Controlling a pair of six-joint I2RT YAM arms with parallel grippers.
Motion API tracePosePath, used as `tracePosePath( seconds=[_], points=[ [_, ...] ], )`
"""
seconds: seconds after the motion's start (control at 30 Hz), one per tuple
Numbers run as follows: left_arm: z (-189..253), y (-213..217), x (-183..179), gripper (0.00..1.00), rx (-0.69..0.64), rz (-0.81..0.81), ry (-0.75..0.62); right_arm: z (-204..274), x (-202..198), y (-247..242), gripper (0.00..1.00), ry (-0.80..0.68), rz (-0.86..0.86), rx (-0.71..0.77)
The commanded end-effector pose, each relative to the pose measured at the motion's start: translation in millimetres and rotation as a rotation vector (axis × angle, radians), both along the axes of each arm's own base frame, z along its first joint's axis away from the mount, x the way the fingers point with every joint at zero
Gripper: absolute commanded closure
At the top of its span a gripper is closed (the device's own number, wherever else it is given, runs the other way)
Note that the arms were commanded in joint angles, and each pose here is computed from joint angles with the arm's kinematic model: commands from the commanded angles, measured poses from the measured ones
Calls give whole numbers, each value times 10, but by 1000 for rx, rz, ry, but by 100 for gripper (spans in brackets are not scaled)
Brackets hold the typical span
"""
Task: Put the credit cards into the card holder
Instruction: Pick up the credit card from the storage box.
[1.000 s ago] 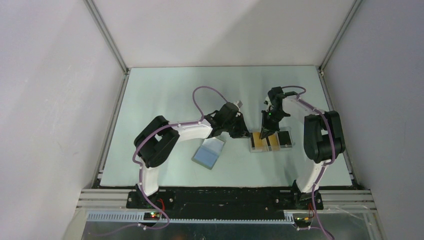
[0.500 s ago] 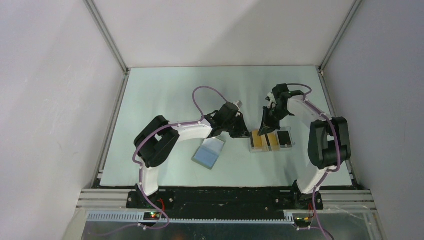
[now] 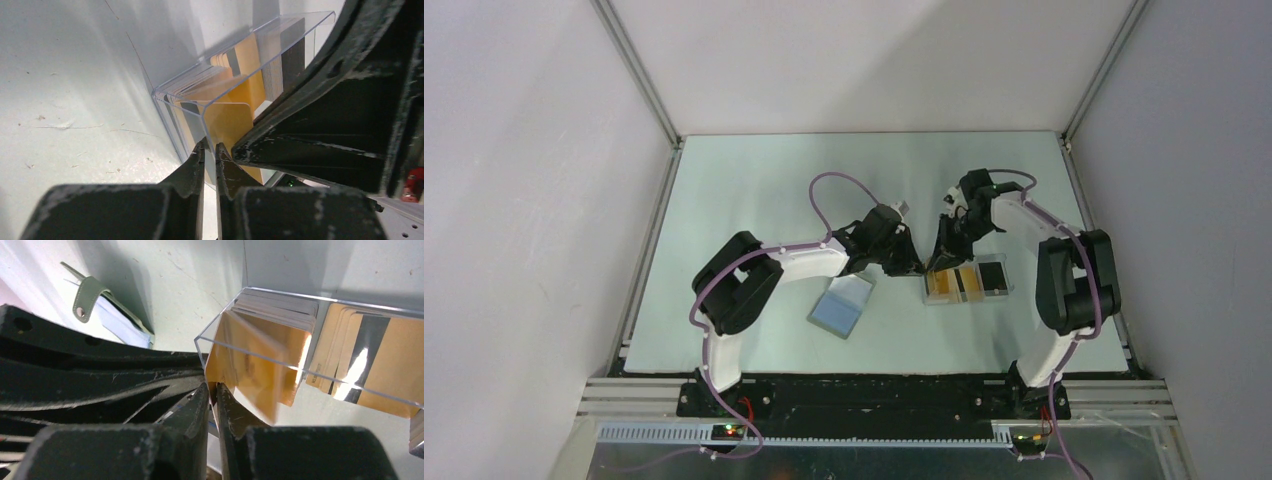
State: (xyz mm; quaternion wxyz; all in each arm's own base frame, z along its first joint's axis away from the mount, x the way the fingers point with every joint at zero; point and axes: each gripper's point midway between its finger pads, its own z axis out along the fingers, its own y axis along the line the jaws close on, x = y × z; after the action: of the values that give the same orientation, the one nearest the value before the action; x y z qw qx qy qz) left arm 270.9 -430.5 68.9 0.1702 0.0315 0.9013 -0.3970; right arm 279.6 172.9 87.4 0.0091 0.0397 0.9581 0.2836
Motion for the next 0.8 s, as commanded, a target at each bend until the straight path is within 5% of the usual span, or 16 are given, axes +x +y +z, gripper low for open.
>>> tracePosePath(
  seconds=[0.0, 0.27, 0.57, 0.7, 0.77],
  points=[
    [-388, 127, -92, 92, 113, -13, 43, -137, 4, 25, 85, -2, 26, -56],
    [-379, 127, -85, 92, 111, -12, 43, -244, -50, -19, 83, 10, 53, -121],
    [-232, 138, -35, 90, 111, -3, 2, -69, -26, 73, 100, -18, 51, -35],
    [96, 153, 29, 81, 92, 7, -63, 77, -3, 80, 100, -46, 37, 9],
    [297, 183, 68, 68, 83, 19, -106, 181, 18, 59, 100, -71, 27, 22]
  ],
)
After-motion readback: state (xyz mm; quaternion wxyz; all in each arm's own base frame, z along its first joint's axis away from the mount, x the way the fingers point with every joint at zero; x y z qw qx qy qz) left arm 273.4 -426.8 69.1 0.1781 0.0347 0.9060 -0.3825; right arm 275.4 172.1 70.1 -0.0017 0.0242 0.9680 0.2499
